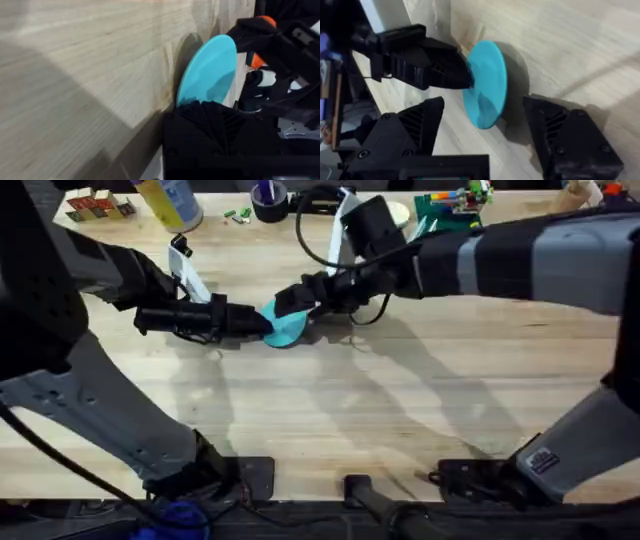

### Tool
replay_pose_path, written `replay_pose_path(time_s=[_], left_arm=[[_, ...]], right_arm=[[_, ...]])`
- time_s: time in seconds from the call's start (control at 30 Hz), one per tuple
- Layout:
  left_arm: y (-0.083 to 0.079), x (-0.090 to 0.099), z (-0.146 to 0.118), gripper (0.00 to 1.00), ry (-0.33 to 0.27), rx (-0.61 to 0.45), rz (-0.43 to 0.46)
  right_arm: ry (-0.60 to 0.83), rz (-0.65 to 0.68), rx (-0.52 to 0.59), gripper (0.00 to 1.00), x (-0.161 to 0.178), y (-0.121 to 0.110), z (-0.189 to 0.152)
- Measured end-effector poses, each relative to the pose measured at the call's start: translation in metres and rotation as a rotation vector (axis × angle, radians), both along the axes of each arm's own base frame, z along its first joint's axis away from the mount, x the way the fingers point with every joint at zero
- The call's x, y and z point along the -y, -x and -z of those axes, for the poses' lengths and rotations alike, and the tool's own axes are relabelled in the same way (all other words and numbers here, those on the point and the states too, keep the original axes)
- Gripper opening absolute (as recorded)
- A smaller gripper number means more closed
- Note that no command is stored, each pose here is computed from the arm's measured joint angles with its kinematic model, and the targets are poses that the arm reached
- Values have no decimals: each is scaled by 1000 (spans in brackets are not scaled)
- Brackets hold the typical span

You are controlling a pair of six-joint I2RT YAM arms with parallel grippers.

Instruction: Pick up the plates from the table one by one and place each into a slot on the dish rack.

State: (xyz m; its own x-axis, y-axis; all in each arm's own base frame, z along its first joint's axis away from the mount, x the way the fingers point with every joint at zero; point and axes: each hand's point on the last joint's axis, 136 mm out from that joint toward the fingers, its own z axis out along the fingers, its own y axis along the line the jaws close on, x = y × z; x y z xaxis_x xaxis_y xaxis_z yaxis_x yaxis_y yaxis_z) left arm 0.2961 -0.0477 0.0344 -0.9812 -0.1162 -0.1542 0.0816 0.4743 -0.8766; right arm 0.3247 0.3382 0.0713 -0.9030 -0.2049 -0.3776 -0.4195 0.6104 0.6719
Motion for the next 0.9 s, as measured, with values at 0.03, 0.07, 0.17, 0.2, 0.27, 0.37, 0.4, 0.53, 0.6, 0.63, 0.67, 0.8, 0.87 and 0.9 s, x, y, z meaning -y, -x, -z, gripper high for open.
replay_pose_path(time_s=[0.03,0.07,0.17,0.2,0.27,0.37,0.4,0.53,0.6,0.63,0.67,0.8,0.87,0.9], left_arm=[[0,0,0,41,0,0,0],[0,0,0,41,0,0,0],[0,0,0,41,0,0,0],[0,0,0,40,0,0,0],[0,0,0,41,0,2,1],[0,0,0,41,-1,2,1],[0,0,0,41,0,2,1],[0,0,0,41,-1,2,1],[0,0,0,41,-1,2,1],[0,0,0,41,0,0,1],[1,-1,0,41,2,-4,-2],[1,-1,0,41,3,-6,-4],[1,-1,0,41,4,-6,-4],[1,-1,0,41,4,-6,-4]], right_arm=[[0,-4,-7,942,-1,2,2],[-2,-9,-12,933,-3,4,2],[-9,-19,-17,862,-8,8,1],[-10,-23,-19,832,-9,9,1],[-12,-24,-23,759,-10,11,0],[-12,-25,-26,647,-11,12,0],[-12,-25,-26,615,-11,12,0],[-14,-25,-30,493,-11,12,0],[-16,-27,-32,343,-11,12,0],[-12,-24,-34,199,-10,12,1],[-7,-17,-41,103,-8,12,2],[-3,-10,-45,33,-6,9,5],[-4,-10,-45,33,-6,9,5],[-4,-10,-45,32,-6,9,5]])
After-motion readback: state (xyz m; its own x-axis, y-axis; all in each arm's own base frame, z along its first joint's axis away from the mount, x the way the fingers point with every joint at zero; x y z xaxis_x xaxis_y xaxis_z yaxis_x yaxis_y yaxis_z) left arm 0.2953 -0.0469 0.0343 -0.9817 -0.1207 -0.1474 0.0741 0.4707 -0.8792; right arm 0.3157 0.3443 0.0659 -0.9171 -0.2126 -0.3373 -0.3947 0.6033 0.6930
